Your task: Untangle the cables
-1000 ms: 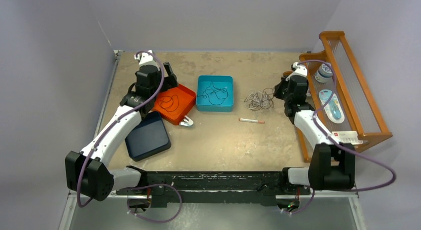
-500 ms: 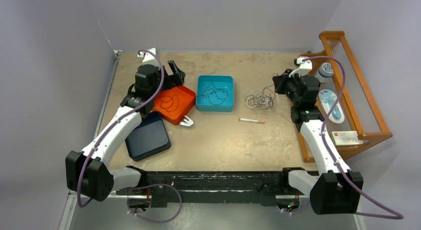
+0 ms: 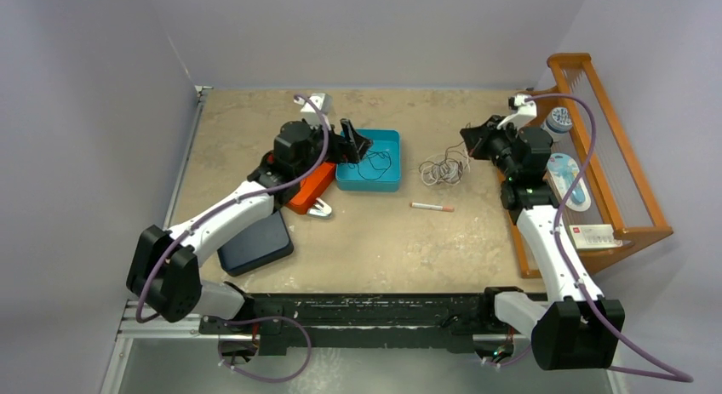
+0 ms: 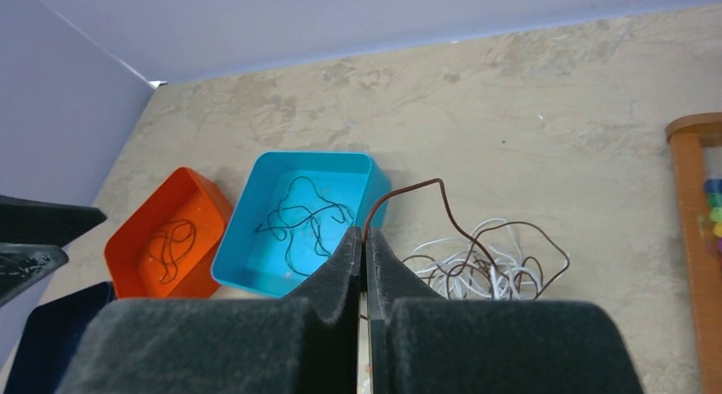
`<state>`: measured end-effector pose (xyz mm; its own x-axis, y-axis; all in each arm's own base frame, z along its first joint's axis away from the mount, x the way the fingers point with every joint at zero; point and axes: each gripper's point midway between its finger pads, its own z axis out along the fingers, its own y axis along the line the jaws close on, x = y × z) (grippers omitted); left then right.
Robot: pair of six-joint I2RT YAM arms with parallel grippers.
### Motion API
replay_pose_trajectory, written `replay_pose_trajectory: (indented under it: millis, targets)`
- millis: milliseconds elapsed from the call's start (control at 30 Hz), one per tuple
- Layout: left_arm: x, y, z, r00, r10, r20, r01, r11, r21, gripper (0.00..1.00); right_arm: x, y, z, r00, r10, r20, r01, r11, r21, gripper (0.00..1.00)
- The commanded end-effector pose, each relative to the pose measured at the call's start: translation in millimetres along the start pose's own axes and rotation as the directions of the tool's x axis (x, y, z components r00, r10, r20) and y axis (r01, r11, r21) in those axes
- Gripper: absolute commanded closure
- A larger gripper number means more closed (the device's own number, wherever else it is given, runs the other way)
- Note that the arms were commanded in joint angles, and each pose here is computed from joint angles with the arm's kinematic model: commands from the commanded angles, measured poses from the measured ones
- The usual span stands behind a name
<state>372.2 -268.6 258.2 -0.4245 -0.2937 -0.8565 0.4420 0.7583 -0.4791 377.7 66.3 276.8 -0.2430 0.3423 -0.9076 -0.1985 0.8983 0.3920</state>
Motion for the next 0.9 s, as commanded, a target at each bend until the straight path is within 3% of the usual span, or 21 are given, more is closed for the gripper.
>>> replay_pose_trajectory:
  millis: [0, 233, 500, 867]
  targets:
    - [-30, -40, 5, 0.979, 0.02, 0.201, -0.056, 0.983, 0.174, 0.14, -14, 27, -9, 0.999, 0.043, 0.01, -0.041, 0.993, -0.114, 1.0]
    - [-5, -61, 19, 0.95, 0.123, 0.288, -0.203, 0.942, 0.267, 0.16, -10, 32, -17, 0.998, 0.06, -0.008, -0.061, 0.99, -0.128, 1.0]
    - [10, -78, 34, 0.94, 0.14, 0.313, -0.252, 0.9, 0.355, 0.16, -7, 31, -20, 0.999, 0.039, -0.033, -0.043, 0.992, -0.116, 1.0]
    - [51, -115, 39, 0.879, 0.316, 0.356, -0.465, 0.728, 0.504, 0.13, -9, 34, -27, 0.999, 0.039, -0.038, -0.043, 0.992, -0.117, 1.0]
